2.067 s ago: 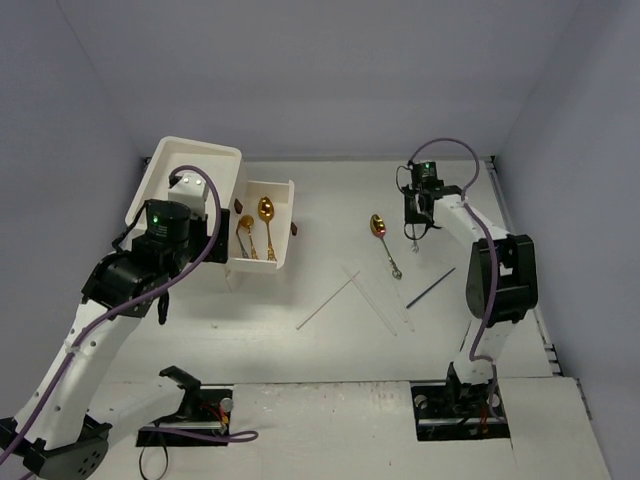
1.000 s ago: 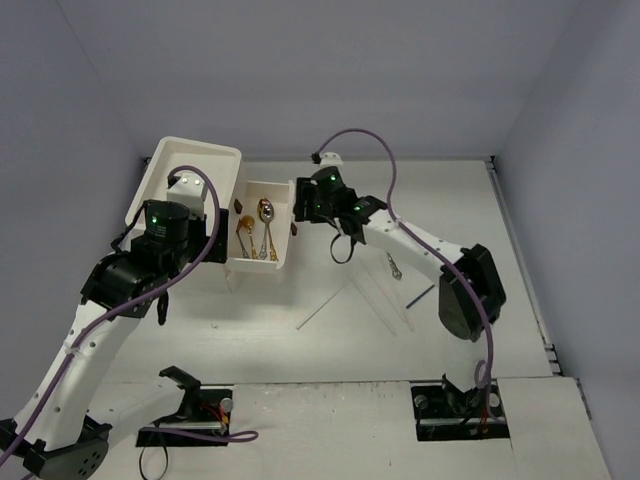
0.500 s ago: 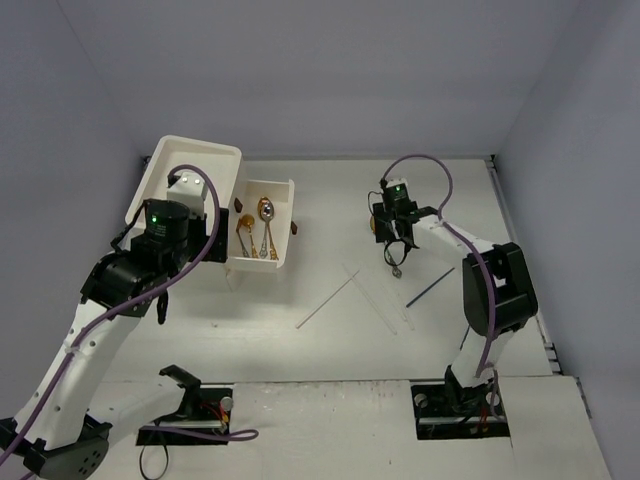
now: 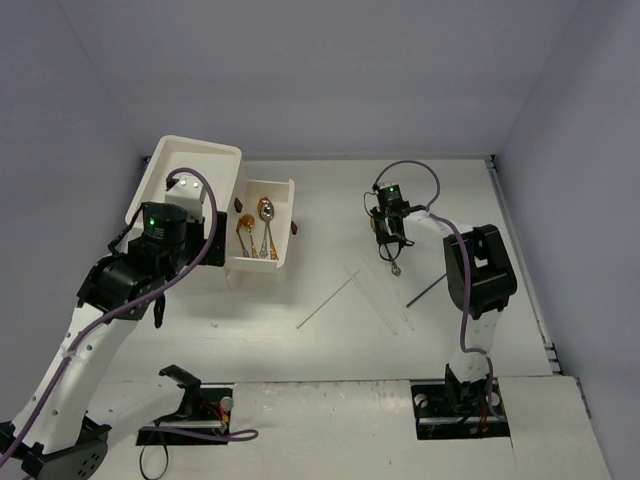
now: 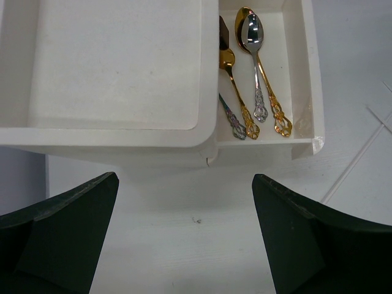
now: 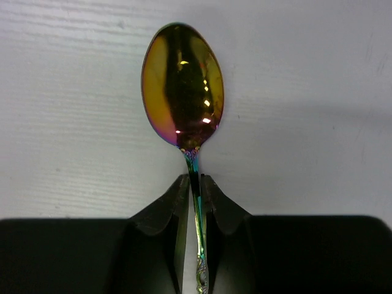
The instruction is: Sort the eating utensils into containers
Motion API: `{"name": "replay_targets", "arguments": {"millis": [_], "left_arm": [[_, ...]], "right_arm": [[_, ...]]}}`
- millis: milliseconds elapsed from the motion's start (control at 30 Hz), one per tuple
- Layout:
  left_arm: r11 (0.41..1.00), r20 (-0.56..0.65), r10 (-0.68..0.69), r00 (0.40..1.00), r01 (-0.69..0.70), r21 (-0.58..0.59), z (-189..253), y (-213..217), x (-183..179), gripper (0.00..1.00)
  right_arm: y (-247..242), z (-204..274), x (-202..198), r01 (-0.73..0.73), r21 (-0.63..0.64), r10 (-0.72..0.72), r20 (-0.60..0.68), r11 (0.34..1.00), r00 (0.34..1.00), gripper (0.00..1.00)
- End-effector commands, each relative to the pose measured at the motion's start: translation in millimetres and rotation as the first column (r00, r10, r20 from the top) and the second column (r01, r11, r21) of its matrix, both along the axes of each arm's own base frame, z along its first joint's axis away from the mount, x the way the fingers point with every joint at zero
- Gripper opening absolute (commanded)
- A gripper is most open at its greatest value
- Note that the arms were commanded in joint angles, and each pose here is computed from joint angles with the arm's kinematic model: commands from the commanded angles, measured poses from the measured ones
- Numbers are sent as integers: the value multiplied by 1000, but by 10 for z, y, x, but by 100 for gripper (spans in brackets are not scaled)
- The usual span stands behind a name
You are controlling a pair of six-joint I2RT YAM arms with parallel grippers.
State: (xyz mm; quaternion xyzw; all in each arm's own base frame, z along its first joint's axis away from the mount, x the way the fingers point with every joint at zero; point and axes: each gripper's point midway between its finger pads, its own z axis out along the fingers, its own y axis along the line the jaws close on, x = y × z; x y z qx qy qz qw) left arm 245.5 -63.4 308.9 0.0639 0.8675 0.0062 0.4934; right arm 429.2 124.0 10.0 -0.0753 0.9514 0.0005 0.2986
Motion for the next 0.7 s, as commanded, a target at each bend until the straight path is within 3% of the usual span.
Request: {"name": "replay_targets", "arguments": {"millis": [0,200,300,500,567,667], "left_arm": [[1000,51,24,998,-23,-20,173,50,-4,89],[999,55,35,998,-34,-12,188,94,-38,89],[999,55,39,998,-39,-13,195,92,-24,89],[998,64,60,996,-60,-4,244,113,23,89],[998,63,66,996,-66,1,260,110,57,89],[997,67,77,995,-78,7,284,120,86,89]], "right_arm": [[-151,-309,-19,-13,-41,10,-83,999,996,0],[-322,128,315,29,-124,-23,47,992,999,0],[-229,964,574,54,-72,-36,226,996,973,0],[369,2061,527,44,224,-132,397,974,908,0],[805,2459,388,15,391,-189,412,920,891,0],[1404,2673,273,-26,571,-221,359,821,907,0]]}}
